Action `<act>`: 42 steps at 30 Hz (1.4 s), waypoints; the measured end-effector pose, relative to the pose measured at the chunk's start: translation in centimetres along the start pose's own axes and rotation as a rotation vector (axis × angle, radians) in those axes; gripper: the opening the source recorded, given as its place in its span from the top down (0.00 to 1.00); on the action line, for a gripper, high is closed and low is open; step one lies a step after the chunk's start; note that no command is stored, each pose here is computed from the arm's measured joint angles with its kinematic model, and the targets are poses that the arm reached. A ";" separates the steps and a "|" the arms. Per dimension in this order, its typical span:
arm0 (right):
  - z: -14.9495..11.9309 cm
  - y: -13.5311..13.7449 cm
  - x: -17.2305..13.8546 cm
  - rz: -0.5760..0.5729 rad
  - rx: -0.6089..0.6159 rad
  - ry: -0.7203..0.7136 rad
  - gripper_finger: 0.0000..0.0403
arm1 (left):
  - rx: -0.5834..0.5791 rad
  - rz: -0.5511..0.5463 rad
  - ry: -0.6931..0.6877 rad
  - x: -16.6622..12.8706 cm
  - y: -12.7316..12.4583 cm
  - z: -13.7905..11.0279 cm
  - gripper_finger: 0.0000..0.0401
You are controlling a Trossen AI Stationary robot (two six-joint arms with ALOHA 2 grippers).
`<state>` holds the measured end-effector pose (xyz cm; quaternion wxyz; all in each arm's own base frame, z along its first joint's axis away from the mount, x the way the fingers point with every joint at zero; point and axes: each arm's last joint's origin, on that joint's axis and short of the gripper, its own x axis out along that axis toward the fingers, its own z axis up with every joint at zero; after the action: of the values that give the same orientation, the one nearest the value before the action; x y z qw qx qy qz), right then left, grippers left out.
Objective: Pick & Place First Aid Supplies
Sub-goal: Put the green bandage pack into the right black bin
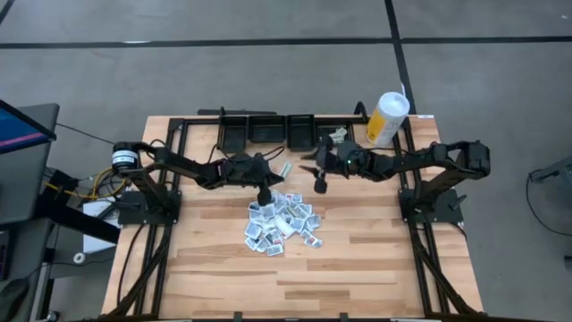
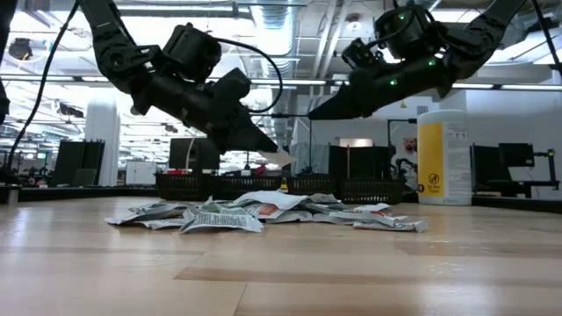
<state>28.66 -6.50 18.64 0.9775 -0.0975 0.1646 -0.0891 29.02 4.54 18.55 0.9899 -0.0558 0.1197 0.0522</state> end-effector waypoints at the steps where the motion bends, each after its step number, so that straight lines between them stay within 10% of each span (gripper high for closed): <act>1: 0.1 0.4 0.0 0.019 -0.030 0.000 0.70 | -0.007 -0.012 0.000 0.0 0.0 0.0 0.98; 15: 0.3 4.6 -0.3 0.175 -0.372 -0.001 0.70 | -0.103 -0.078 -0.051 0.0 -0.4 0.6 0.98; 42: 0.5 4.5 -0.3 0.146 -0.376 -0.011 0.70 | -0.154 -0.172 -0.189 -0.2 -2.6 2.0 0.98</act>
<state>29.18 -1.96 18.22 0.9467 -0.2668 0.1799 0.0146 29.58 2.23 20.73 0.9903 -0.1365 0.0164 -0.0188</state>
